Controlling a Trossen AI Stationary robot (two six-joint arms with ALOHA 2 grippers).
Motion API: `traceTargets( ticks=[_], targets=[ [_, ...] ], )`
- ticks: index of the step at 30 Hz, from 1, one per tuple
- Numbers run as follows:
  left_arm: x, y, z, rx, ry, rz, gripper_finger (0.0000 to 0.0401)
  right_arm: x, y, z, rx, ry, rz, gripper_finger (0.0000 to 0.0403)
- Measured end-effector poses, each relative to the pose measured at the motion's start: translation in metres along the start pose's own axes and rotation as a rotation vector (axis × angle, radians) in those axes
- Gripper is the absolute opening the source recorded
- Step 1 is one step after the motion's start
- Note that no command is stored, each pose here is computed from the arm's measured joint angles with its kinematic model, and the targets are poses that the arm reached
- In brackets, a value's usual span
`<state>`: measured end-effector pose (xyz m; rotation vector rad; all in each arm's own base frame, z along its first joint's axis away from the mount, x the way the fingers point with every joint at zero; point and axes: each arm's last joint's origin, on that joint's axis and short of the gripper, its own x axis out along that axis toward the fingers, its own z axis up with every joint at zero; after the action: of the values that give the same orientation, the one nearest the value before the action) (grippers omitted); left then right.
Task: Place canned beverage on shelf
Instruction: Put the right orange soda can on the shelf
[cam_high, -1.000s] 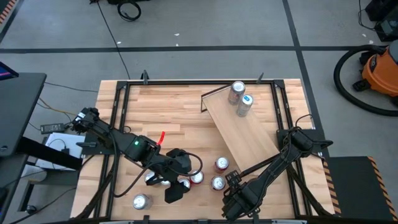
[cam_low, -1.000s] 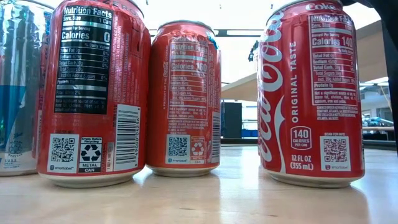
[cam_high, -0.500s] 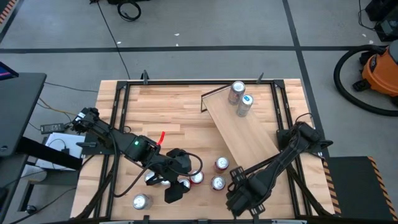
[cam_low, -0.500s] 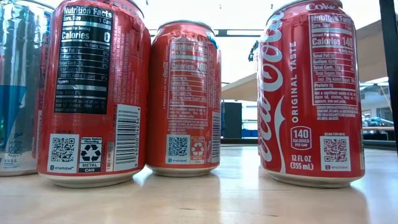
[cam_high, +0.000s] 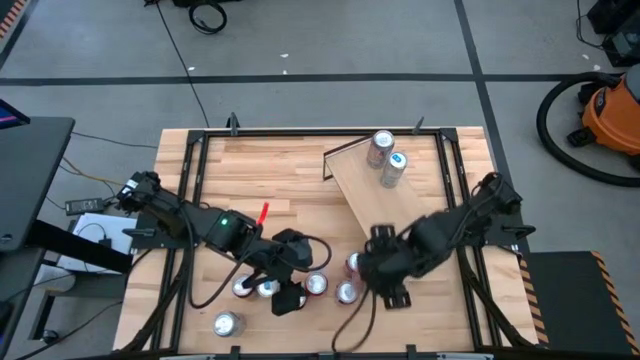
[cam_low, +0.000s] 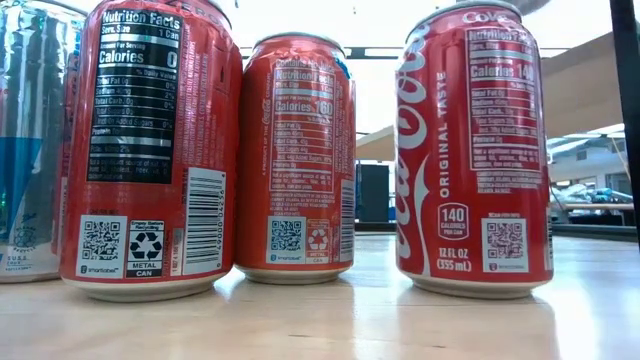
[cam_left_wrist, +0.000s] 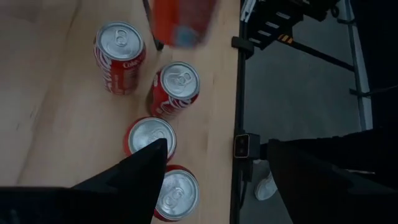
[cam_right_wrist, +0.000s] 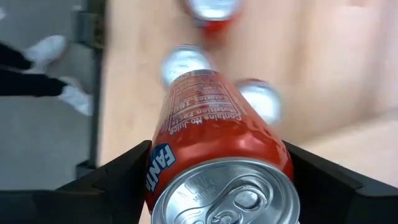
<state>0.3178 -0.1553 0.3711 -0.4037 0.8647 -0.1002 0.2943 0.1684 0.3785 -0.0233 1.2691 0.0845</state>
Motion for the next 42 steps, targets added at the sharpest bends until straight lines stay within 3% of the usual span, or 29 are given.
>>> traceTargets(
  ticks=[6, 16, 21, 33, 42],
  targets=[
    [0.0, 0.005, 0.004, 0.027, -0.006, 0.01, 0.0286, -0.032, -0.026, 0.004, 0.024, -0.054, 0.03, 0.032],
    [0.001, 0.014, 0.01, 0.021, -0.013, 0.032, 0.0286, -0.045, -0.087, 0.001, 0.243, -0.073, -0.008, 0.032],
    [0.001, 0.014, 0.01, 0.024, -0.013, 0.033, 0.0286, -0.053, -0.107, -0.016, 0.28, -0.067, -0.001, 0.032],
    [0.001, 0.023, 0.016, 0.034, -0.024, 0.051, 0.0286, -0.052, -0.15, -0.078, 0.578, -0.003, -0.02, 0.032],
    [0.001, 0.036, 0.024, -0.006, -0.019, 0.045, 0.0286, -0.058, -0.171, -0.096, 0.573, -0.025, -0.037, 0.032]
  ],
)
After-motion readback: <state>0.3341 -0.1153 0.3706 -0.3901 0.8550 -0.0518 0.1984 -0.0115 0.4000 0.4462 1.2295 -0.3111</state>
